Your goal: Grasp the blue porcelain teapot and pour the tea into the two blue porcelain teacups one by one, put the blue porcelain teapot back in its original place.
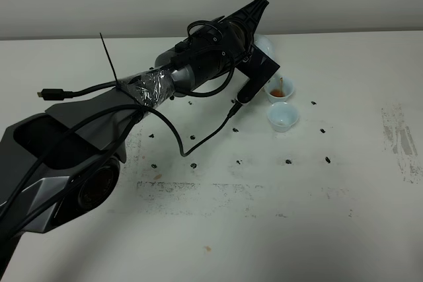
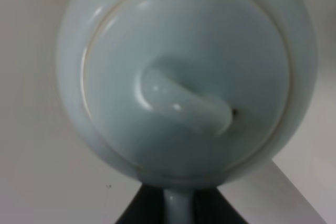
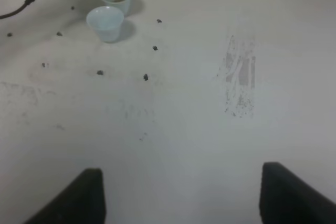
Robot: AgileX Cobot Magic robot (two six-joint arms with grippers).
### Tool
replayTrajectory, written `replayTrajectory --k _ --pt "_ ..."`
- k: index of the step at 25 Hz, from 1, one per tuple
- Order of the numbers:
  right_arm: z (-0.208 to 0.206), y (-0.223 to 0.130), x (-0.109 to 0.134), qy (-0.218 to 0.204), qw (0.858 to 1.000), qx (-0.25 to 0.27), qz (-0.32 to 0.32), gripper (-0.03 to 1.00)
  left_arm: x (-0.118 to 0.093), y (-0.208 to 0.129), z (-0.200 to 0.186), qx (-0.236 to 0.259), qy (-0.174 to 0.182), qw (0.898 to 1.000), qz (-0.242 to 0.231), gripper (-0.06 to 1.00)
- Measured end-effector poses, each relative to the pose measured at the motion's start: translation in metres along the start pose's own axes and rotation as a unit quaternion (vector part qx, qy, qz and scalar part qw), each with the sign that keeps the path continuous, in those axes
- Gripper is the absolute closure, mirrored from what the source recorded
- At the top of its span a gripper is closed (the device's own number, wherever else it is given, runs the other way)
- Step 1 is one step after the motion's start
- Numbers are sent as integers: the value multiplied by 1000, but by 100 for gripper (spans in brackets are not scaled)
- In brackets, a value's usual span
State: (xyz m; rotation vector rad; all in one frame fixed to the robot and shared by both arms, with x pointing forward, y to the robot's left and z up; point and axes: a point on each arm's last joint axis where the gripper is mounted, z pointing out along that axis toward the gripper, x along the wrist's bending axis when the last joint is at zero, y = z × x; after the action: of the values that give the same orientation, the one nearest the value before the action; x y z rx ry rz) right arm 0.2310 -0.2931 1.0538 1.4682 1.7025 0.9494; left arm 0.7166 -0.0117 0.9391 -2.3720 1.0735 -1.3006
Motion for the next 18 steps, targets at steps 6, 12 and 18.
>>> replayTrajectory --k 6,12,18 --pt "0 0 0 0 1000 0 0 38 0 0 0 0 0 1000 0 89" --pt "0 0 0 0 1000 0 0 38 0 0 0 0 0 1000 2 89" --pt "0 0 0 0 1000 0 0 38 0 0 0 0 0 1000 4 89"
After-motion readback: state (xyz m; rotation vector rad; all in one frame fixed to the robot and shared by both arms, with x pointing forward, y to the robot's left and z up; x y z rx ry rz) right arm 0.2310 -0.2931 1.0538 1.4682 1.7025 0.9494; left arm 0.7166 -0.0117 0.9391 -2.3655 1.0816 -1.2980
